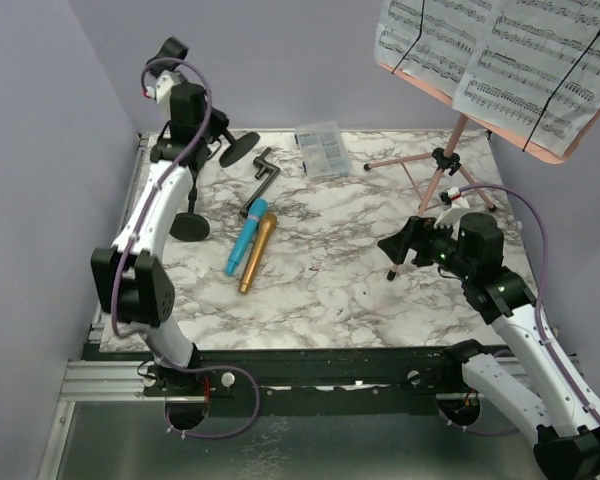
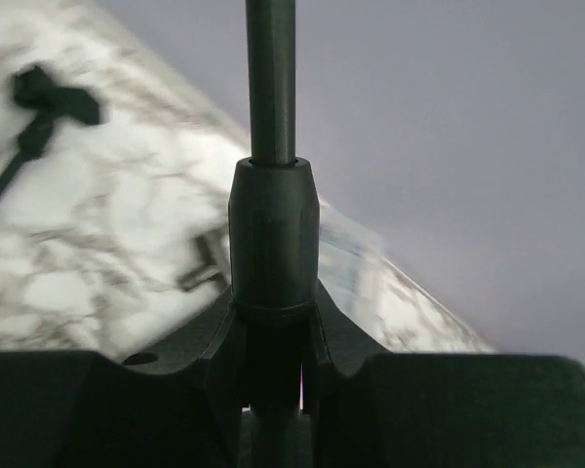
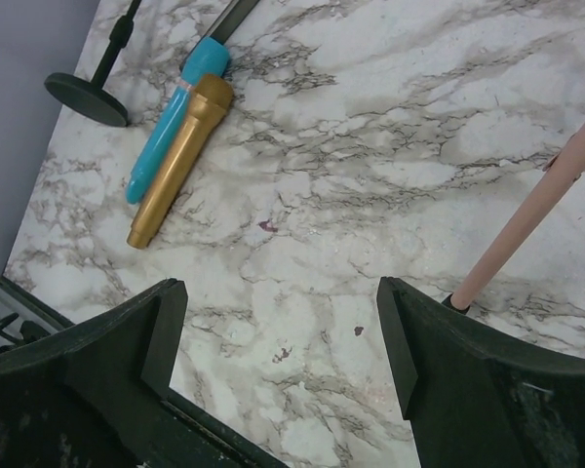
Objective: Set up the instrument practice props
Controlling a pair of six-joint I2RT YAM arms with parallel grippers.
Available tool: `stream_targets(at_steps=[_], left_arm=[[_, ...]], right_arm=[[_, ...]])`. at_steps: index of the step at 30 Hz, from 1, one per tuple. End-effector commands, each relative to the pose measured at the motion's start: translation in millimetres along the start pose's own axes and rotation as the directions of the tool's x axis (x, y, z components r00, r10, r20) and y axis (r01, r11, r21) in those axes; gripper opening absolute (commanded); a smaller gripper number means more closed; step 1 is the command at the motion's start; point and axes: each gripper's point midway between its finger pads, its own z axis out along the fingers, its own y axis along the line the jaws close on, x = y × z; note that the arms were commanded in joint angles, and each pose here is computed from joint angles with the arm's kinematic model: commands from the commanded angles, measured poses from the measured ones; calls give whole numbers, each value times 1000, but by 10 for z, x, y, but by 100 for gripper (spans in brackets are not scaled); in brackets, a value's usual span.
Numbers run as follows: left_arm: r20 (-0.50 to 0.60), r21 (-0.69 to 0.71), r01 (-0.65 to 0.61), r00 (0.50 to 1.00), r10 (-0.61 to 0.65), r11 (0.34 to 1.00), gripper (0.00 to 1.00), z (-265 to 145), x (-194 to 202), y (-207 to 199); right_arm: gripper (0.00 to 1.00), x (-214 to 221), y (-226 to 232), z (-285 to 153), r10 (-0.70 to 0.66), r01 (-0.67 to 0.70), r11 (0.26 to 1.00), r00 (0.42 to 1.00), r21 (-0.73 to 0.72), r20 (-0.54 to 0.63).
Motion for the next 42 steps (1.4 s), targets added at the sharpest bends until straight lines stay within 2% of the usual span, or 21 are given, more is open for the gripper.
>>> stream_targets(at_steps=[1,3,5,6,9,13,16,18,20,23,26,31,34,39,42], left_arm=[[127,519,-323,945,302,792,0,-1266,577,-1030],[224,683,-416,902,369,601,0,-1738,1089,-1081],[363,747,-529,832,419,403,0,-2123,1573,-1000],[422,743,-578,796,433,338,0,-2229,1732,-925],[489,769,-620,727,482,155,0,-2521,2183,-829],[530,784,-620,702,476,41,0,-2807,2432,-801],[528,803,-597,712,463,3,0,-2946,2550,-779],[522,816,-578,719,458,-22,0,-3028,2634,-767],[502,833,-553,741,445,-19,0,-3086,2671,-776],[463,855,-518,773,434,12,0,-3132,2736,-785],[430,873,-488,795,428,29,0,-3168,2812,-798],[385,886,-456,825,413,86,0,-3127,2854,-803],[379,887,-453,824,420,87,0,-3095,2912,-813],[360,895,-437,826,433,89,0,-3067,3001,-816],[356,899,-430,827,435,80,0,-3091,3029,-821]], right_arm=[[90,-35,233,-38,-2,2,994,1000,-113,-2],[92,-64,383,-88,4,-3,982,1000,-188,6],[94,-114,542,-168,16,-10,965,1000,-263,21],[95,-153,628,-218,15,-3,953,999,-304,39],[98,-261,876,-407,40,9,904,994,-428,105],[100,-441,1178,-688,86,44,820,976,-571,198],[100,-588,1285,-815,119,62,791,960,-609,252],[100,-709,1236,-803,172,13,820,948,-572,269],[100,-771,1147,-732,237,-65,844,936,-532,261],[100,-804,1155,-638,265,-89,830,932,-551,248],[98,-848,1209,-517,221,-34,815,941,-578,256],[83,-980,1100,-196,233,-49,842,932,-538,279],[76,-1026,1082,-82,244,-49,859,915,-510,323],[75,-944,1321,132,156,32,896,911,-442,382],[73,-873,1308,347,96,39,945,916,-326,388]])
